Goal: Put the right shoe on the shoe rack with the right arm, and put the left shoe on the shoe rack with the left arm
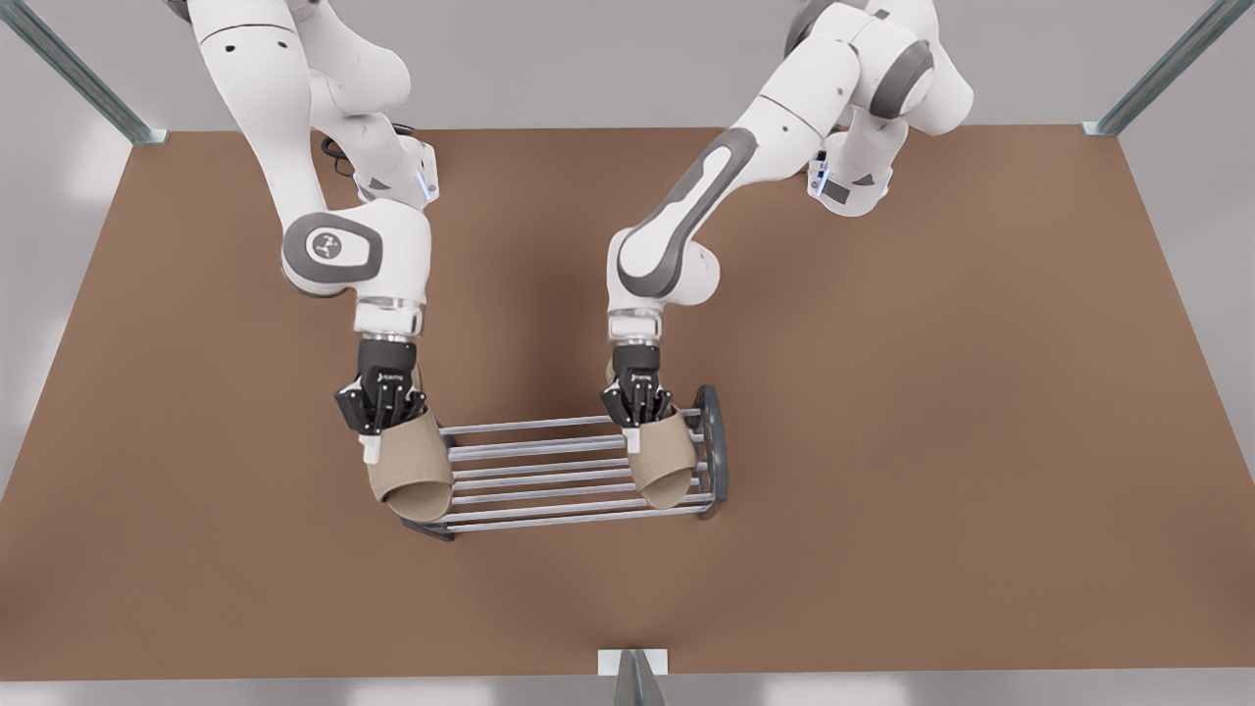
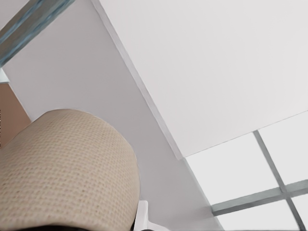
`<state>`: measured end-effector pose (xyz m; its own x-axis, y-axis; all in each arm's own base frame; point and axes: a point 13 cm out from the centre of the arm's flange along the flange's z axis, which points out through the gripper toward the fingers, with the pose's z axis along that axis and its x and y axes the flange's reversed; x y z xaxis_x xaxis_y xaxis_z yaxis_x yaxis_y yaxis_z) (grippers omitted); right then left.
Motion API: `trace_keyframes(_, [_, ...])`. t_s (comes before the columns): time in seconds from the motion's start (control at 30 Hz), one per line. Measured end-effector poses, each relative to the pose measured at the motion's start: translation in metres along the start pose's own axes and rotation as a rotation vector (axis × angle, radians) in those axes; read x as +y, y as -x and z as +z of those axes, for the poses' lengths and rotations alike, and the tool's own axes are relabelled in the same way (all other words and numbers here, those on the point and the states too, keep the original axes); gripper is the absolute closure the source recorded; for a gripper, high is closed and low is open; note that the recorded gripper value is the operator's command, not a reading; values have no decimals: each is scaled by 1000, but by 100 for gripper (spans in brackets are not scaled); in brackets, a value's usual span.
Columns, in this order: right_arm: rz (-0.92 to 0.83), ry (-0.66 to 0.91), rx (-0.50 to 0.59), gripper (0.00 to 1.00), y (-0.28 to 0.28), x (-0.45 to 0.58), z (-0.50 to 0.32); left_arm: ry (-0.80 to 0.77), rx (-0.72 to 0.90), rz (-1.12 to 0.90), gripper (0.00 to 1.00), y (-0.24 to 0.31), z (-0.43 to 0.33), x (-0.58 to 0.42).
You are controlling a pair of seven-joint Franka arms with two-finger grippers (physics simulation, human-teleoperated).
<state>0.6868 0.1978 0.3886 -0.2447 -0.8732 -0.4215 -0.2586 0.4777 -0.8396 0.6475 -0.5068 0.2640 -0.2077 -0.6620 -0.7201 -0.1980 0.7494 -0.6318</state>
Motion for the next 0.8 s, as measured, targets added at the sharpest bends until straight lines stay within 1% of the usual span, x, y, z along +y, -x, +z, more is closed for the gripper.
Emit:
trace_keyframes(0.17, [18, -3, 10, 73, 20, 16, -7, 25, 4, 21, 79, -17, 7, 20])
trace_keyframes(0.27, [26, -15, 28, 73, 18, 16, -6, 31, 5, 24, 79, -21, 8, 24])
trace_keyframes(0.3, [27, -19, 35, 73, 16, 14, -5, 28, 7, 26, 37, -23, 6, 23])
trace_keyframes(0.33, [28, -24, 42, 73, 13, 12, -4, 23, 7, 33, 0, -26, 5, 22])
trace_keyframes(0.43, [52, -24, 60, 73, 14, 14, -3, -11, -2, 79, 0, -30, 5, 20])
trace_keyframes(0.57, [95, 5, 66, 73, 41, 41, -17, -15, -15, 67, 0, -26, 3, 12])
trace_keyframes(0.73, [117, -2, 110, 73, 31, 41, -10, 7, -16, 34, 0, -28, -3, 9])
trace_keyframes(0.8, [132, 9, 117, 73, 39, 52, -10, 12, -14, 23, 0, -33, -10, 6])
